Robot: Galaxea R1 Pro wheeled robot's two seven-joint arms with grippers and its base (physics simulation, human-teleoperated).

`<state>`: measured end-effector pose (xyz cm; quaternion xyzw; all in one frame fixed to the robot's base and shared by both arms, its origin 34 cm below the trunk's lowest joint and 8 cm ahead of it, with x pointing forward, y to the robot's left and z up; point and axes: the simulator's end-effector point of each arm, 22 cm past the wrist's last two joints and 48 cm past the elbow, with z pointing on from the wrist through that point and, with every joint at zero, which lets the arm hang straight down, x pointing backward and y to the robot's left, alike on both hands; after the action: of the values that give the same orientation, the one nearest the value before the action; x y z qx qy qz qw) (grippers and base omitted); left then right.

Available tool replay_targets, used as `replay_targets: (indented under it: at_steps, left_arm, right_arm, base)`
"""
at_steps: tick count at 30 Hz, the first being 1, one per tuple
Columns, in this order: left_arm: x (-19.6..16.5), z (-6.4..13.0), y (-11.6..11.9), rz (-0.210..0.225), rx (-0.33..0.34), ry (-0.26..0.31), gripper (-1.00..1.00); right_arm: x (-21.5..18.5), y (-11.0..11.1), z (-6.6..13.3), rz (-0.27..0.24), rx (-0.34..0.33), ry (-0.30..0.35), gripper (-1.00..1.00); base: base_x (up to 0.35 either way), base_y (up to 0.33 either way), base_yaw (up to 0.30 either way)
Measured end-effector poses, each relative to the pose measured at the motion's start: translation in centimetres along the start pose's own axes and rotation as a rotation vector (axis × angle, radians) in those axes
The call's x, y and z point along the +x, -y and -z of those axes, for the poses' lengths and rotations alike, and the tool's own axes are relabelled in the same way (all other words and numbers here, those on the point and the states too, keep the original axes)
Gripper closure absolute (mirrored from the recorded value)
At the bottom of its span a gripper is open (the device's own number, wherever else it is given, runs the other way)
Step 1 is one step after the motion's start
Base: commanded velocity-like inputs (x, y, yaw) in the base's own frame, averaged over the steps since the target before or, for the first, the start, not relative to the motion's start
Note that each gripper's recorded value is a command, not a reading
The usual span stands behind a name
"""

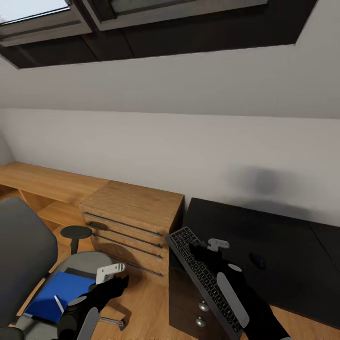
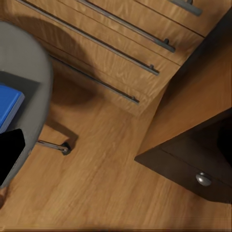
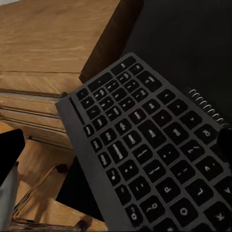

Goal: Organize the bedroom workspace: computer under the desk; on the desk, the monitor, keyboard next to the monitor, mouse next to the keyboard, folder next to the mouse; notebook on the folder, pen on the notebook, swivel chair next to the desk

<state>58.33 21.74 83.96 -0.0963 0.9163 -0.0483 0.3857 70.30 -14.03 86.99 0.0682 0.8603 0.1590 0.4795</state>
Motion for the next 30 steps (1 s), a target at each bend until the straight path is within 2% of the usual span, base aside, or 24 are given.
replay_targets:
  at_steps: [7,15,23,30]
  left_arm:
    - [0.01,-0.01,0.02,-0.001,0.000,0.000,-1.00]
    - [0.07,-0.05,-0.04,-0.001,-0.002,-0.002,-1.00]
    - [0.35,-0.16,-0.06,-0.002,-0.004,-0.008,-1.00]
    - [0.45,-0.17,-0.05,-0.001,-0.003,-0.010,-1.00]
  right_arm:
    - [0.08,-0.03,-0.01,-0.002,-0.001,-0.002,-1.00]
    - [0.22,-0.21,0.01,-0.090,-0.024,-0.012,-1.00]
    - [0.20,-0.22,0.02,-0.103,-0.027,-0.013,-1.00]
    - [0.25,-0.03,0.03,-0.107,-0.025,-0.015,-1.00]
  base:
    - [-0.254,0.212,-0.183]
    - [-0.260,0.198,-0.109]
    - [-0.233,0.043,-0.009]
    - [-0.053,0.003,-0.001]
